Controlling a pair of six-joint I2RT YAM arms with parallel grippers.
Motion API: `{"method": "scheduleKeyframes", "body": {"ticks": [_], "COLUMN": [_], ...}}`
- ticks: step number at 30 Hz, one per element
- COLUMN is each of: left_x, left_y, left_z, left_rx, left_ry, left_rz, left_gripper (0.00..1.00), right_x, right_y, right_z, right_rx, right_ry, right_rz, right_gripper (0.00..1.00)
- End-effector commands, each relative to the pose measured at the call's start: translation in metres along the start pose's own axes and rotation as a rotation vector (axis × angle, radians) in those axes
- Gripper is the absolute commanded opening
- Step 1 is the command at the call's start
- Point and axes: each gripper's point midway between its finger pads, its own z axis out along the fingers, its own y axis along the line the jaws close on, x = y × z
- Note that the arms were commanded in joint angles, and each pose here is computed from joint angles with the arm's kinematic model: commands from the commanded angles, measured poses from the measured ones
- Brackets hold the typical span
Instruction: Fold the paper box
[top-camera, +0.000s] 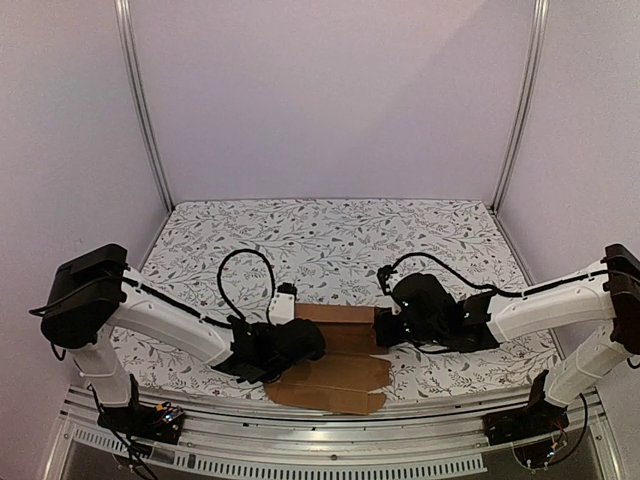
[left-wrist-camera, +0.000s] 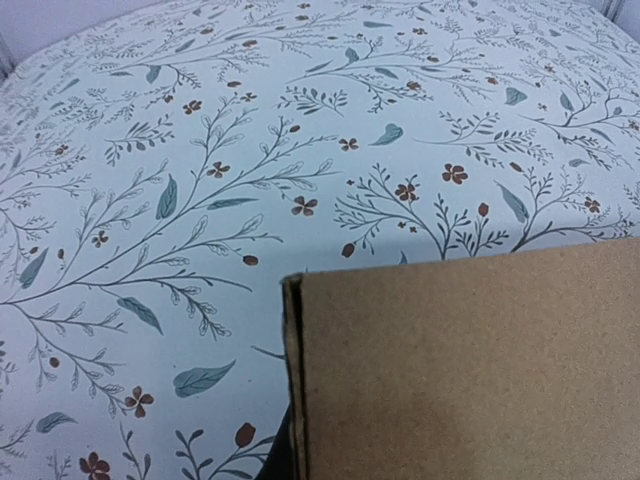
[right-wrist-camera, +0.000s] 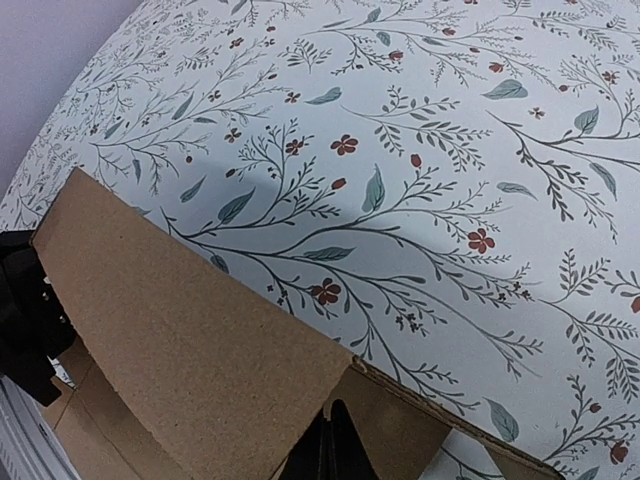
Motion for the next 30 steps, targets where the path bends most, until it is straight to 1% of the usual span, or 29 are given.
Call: {"method": "scheduleKeyframes", "body": {"ticks": [1,5,10,15,19,23,27,30], "left_x": [-0.014,-0.027,-0.032,-0.034,-0.034,-0.032,-0.029,-0.03], "left_y": [-0.022,-0.037,-0.045,-0.047,-0.048,-0.049,-0.038,-0.026], "left_z": [-0.015,-0.026,-0.036,-0.04,-0.04,-0.038,-0.028,-0.021], "left_rx": [0.107,0.201,0.273,0.302,0.319,0.324,0.323,0.32], "left_ry": [0.004,0.007,0.037,0.044,0.051,0.06,0.076,0.075], "left_rz": [-0.028,-0.092,-0.144,-0.17,-0.186,-0.204,-0.275,-0.332], "left_gripper": [0.0,0.0,0.0,0.0,0.0,0.0,0.0,0.0], "right_x": [-0.029,-0.047,-0.067,-0.078,-0.083,-0.084,-0.078,-0.069], "right_y": [0.027,0.04,0.057,0.065,0.065,0.065,0.064,0.061], "right_z": [-0.005,-0.019,-0.038,-0.062,-0.078,-0.088,-0.093,-0.098], "right_rx": [-0.134,-0.219,-0.315,-0.388,-0.411,-0.417,-0.392,-0.345], "right_ry": [-0.116,-0.197,-0.257,-0.307,-0.334,-0.333,-0.296,-0.254], "right_rz": [0.081,0.125,0.136,0.132,0.129,0.121,0.089,0.034], "right_gripper": [0.0,0.0,0.0,0.0,0.0,0.0,0.0,0.0]}}
